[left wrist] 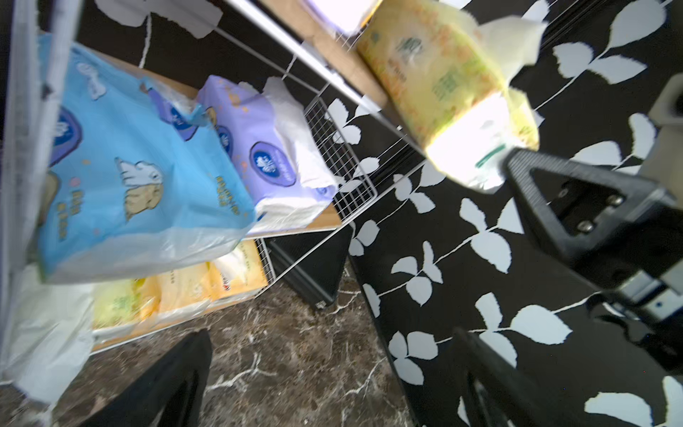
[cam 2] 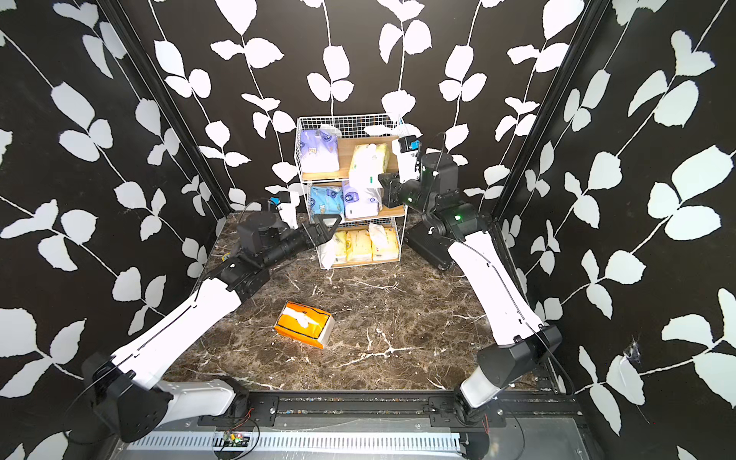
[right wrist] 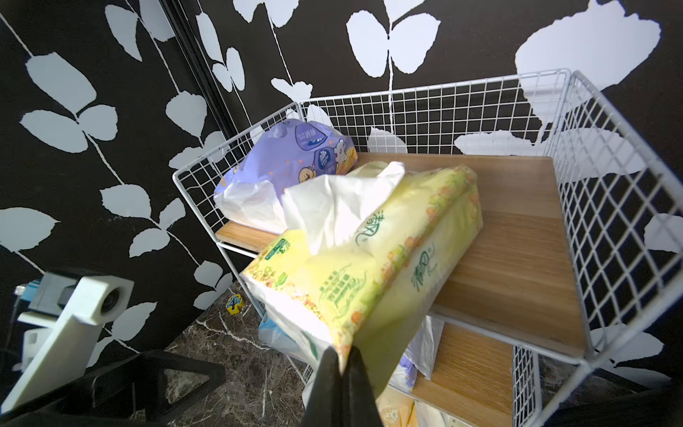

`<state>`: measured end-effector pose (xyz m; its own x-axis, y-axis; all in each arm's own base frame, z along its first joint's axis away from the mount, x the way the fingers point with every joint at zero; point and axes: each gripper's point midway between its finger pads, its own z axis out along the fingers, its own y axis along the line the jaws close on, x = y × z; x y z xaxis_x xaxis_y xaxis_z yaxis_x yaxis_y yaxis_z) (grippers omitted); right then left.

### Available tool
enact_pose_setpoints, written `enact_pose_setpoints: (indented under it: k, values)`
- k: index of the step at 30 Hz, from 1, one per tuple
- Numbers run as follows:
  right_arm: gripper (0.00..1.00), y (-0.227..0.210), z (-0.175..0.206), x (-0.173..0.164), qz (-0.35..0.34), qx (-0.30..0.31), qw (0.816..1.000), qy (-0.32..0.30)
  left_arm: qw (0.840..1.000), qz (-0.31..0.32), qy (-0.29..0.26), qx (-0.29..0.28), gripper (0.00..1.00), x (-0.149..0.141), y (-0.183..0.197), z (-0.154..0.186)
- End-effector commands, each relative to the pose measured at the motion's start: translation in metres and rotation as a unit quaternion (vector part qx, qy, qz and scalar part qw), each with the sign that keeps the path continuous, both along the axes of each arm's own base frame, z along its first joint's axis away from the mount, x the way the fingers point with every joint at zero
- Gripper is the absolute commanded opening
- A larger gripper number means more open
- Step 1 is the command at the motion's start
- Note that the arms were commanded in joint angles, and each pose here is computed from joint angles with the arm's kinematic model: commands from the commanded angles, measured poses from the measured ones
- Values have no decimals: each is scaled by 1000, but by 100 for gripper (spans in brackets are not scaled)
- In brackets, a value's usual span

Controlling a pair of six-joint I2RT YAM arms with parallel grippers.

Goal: Remove the tissue boxes from the shelf
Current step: Pick up a box of tissues from the shelf.

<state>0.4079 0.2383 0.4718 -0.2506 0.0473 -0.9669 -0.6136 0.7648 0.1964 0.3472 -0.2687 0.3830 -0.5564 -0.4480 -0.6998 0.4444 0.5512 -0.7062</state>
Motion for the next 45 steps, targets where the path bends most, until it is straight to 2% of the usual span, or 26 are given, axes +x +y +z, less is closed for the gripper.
enact_pose_setpoints:
  k: [1,11,37,40,45]
  values:
    - [0,0,20,-11,22,21,999,-34,996,-14,-56,-73,99,-2,-8,55]
    - [0,2,14,-17,44,31,998,-28,990,-33,-80,-116,99,8,-35,88]
    - [0,3,3,-35,72,49,996,-22,987,-12,-76,-138,98,45,-61,95]
    - [0,3,5,-39,74,56,995,-22,987,-8,-76,-142,93,46,-62,96]
    - [0,5,6,-44,89,68,994,-18,985,-12,-82,-155,75,47,-67,103]
